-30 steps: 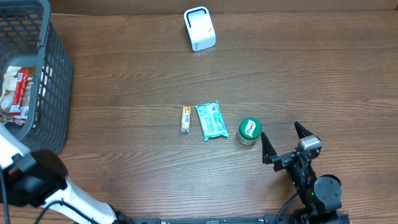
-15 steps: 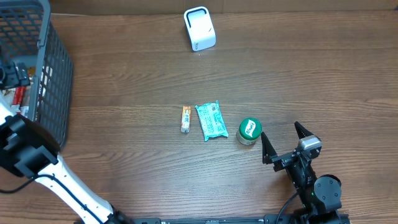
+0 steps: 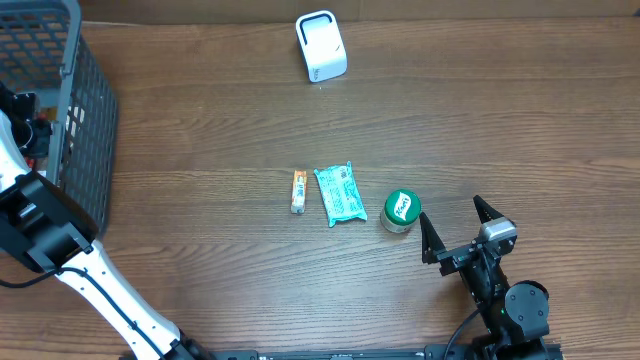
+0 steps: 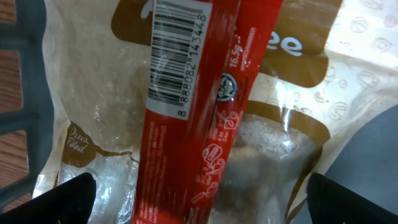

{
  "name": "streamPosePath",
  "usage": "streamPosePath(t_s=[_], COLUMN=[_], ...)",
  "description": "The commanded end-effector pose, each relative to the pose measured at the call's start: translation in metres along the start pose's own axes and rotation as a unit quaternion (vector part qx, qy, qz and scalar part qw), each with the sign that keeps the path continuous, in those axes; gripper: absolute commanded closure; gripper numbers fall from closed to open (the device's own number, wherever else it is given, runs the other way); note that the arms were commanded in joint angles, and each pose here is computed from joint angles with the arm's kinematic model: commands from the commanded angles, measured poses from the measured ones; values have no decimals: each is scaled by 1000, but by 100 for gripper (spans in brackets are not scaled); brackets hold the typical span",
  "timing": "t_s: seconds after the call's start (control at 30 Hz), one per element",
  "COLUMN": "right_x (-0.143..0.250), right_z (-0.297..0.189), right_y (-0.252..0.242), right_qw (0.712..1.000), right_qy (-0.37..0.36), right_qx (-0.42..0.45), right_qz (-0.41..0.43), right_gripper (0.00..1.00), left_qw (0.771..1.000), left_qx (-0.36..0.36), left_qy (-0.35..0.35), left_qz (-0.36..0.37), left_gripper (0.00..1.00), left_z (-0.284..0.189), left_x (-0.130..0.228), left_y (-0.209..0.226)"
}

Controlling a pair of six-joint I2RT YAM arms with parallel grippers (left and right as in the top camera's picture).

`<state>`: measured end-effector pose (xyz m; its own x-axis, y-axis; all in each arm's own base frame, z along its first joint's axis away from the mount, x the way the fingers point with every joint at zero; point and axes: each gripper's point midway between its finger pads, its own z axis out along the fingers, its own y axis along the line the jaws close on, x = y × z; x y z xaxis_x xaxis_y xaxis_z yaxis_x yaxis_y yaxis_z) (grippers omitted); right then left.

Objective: Scan the item barcode

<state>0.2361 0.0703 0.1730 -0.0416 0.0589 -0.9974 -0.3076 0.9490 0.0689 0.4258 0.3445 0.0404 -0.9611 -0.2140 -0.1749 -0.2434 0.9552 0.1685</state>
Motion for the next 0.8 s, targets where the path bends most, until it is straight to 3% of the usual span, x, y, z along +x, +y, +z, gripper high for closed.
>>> streamPosePath(t_s=[0.0,0.03,0.07,0.1,0.3,0.47,0.77], right_x=[2,2,2,2,2,2,2], right_z=[0,0,0,0,0,0,0], right_y=[1,1,1,1,1,1,1], right_qw=[1000,1000,1000,1000,1000,1000,1000], right_qy=[-1,-1,-1,-1,-1,-1,-1], right_qx=[-2,-2,-2,-2,-2,-2,-2], right_qz=[1,1,1,1,1,1,1], right_gripper=[0,0,0,0,0,0,0], left_qw=[998,998,998,998,999,1000,986], left_qx=[24,26,26,26,20,5,-30], left_qy=[52,55,55,54,44,6,-117], left_qz=[23,24,24,24,3,-29,-111], left_gripper=[23,36,57,64,69,96,96], left_z=[43,44,44,43,25,-11,-124], left_x=[20,21,21,21,16,-1,-35], left_y=[-17,-18,-19,-19,-17,-15,1])
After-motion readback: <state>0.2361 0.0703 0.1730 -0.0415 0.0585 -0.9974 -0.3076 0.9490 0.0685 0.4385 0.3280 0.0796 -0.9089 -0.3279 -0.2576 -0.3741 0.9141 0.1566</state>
